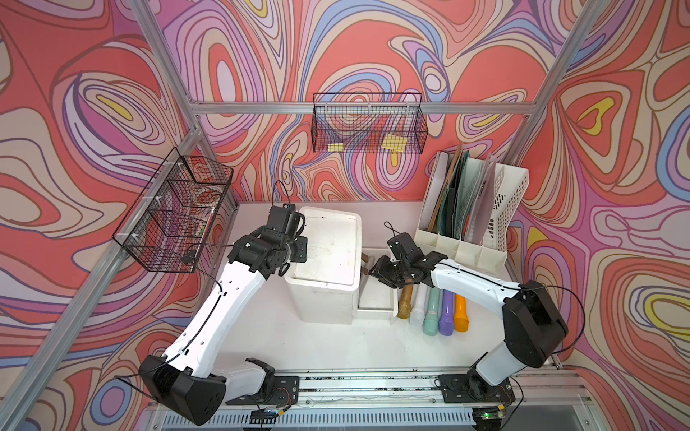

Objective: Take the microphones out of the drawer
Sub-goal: Pick up the microphone from the drawer.

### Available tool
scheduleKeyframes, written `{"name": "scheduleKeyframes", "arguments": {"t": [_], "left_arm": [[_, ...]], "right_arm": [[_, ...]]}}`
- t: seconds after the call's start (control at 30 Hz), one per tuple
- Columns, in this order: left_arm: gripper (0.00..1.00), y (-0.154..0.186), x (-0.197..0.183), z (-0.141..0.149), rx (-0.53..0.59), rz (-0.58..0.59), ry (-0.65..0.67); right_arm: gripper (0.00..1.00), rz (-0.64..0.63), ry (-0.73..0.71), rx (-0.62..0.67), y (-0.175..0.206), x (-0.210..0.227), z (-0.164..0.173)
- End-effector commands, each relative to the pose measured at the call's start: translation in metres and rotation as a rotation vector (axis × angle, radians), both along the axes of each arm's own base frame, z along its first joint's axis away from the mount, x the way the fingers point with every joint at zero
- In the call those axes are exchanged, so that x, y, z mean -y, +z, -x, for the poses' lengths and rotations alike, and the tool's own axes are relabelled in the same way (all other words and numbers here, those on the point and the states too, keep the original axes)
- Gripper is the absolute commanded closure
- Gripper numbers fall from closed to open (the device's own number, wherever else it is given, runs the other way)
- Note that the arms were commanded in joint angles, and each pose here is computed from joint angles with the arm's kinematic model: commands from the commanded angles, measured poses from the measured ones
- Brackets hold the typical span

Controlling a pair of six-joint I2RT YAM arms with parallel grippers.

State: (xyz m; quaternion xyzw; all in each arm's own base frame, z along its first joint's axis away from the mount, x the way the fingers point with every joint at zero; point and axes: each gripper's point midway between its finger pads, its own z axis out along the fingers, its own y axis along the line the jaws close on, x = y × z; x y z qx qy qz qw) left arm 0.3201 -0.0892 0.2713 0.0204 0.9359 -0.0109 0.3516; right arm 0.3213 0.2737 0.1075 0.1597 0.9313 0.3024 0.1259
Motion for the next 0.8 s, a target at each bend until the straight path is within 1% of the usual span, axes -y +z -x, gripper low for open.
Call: {"name": "scheduleKeyframes", "arguments": {"t": [0.0, 0.2, 0.27, 0.3, 0.77], "left_arm": [[1.00, -0.016, 0.000, 0.013, -0.079, -0.037, -0.033], [1.00, -0.017, 0.000, 0.012, -0.082, -0.038, -0.033], [1.00, -0.016, 0.000, 0.012, -0.082, -0.039, -0.034], [1.00, -0.016, 0.000, 0.012, -0.080, -0.039, -0.034], [1.00, -0.019, 0.002, 0.010, -0.087, -0.032, -0.034]], "right_arm": [[0.53, -0.037, -0.011, -0.007, 0.000, -0.014, -0.008], [0.53, -0.068, -0.009, -0.040, -0.018, -0.031, -0.012], [0.53, -0.070, -0.013, -0.038, -0.018, -0.034, -0.013], [0.53, -0.055, -0.014, -0.058, -0.029, -0.034, -0.013], [0.53, 0.024, -0.056, -0.116, -0.066, -0.041, -0.015]]}}
